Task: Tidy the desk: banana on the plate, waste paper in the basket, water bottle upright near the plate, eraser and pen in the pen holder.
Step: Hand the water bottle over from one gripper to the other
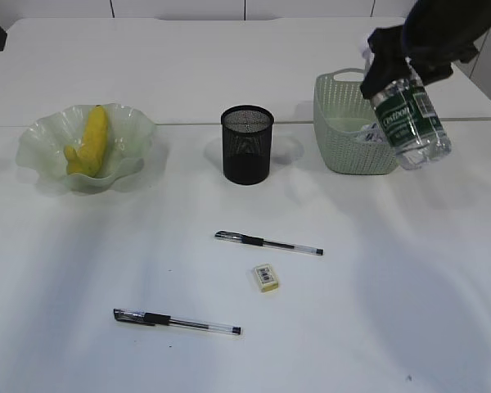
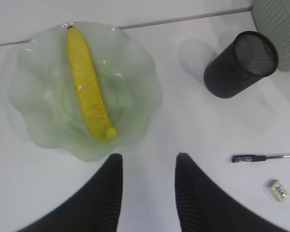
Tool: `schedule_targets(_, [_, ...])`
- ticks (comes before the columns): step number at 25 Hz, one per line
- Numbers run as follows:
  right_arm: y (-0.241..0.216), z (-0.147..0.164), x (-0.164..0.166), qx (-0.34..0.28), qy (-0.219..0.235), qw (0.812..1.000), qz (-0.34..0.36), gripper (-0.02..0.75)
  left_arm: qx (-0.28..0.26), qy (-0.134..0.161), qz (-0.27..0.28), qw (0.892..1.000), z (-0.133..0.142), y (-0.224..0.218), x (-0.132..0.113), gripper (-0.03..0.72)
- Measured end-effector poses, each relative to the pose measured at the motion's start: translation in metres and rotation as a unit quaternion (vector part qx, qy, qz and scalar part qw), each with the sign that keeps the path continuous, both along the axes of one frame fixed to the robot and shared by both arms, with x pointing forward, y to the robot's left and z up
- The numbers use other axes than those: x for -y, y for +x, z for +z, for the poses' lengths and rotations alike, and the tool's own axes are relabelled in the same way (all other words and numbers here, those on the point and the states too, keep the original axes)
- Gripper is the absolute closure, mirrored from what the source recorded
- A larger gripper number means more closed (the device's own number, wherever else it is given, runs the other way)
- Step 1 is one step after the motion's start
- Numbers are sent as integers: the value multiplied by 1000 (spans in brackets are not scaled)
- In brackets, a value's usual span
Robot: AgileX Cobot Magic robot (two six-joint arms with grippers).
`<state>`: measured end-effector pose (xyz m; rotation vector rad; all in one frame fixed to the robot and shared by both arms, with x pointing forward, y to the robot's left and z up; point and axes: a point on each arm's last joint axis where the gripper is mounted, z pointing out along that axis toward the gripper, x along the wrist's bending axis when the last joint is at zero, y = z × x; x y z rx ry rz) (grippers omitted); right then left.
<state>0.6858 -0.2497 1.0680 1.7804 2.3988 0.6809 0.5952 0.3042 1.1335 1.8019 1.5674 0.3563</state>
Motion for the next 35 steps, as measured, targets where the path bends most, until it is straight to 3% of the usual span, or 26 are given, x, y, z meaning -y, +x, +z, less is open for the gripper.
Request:
schedule_targets(5, [2, 38, -17, 62, 96, 992, 48, 371, 3, -33, -21, 999, 2, -1, 7, 435])
schedule_targets(11, [0, 60, -34, 106, 190, 970, 109, 372, 28, -81, -64, 994, 9, -2, 17, 435])
schedule_targets(16, [-3, 71, -43, 144, 247, 945, 160, 372, 38, -89, -91, 991, 11, -3, 21, 435])
schedule_targets(19, [-6, 79, -50, 172, 271, 928, 191, 372, 39, -88, -94, 991, 11, -3, 21, 435])
schedule_targets(25, [-29, 108, -82, 235, 273, 892, 273, 374, 40, -90, -97, 990, 12, -3, 22, 435])
schedule_targets(30, [-45, 117, -115, 249, 297, 862, 326, 374, 47, -94, -102, 989, 13, -3, 23, 435])
schedule_targets(35, [-52, 123, -127, 260, 331, 839, 346, 374, 57, -96, -128, 985, 14, -4, 26, 435])
